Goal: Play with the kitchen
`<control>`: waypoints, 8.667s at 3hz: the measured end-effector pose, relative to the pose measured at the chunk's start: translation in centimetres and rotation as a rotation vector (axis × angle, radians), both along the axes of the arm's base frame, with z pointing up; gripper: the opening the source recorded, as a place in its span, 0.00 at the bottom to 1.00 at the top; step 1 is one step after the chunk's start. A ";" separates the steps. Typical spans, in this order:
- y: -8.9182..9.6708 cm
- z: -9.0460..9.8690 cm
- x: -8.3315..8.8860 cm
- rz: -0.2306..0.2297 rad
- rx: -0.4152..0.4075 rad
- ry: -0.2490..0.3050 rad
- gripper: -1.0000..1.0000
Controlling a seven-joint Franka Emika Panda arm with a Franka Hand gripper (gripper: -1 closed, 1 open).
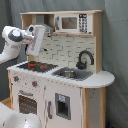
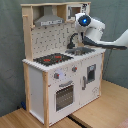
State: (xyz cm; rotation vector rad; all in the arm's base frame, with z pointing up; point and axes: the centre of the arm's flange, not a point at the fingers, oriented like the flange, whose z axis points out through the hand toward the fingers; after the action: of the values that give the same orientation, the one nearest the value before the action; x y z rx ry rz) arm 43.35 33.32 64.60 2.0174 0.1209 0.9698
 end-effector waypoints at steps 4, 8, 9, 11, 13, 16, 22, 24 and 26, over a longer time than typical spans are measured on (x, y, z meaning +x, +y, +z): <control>-7.4 -6.9 5.9 -0.104 0.414 0.208 1.00; -11.8 -13.3 9.1 -0.122 0.689 0.515 1.00; -13.6 -14.4 10.1 -0.131 0.753 0.559 1.00; -13.4 -15.9 11.3 -0.094 0.781 0.581 1.00; -12.7 -16.3 11.7 -0.071 0.777 0.605 0.00; -10.0 -14.3 10.2 -0.179 0.824 0.618 0.00; 2.0 -6.2 7.4 0.162 0.781 0.396 0.00; 7.2 -6.7 6.8 0.289 0.763 0.343 0.00; 10.2 -7.5 7.6 0.352 0.743 0.328 0.00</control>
State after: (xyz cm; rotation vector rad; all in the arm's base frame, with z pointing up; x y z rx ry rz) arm 50.91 43.56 57.14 2.9094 0.3421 0.9719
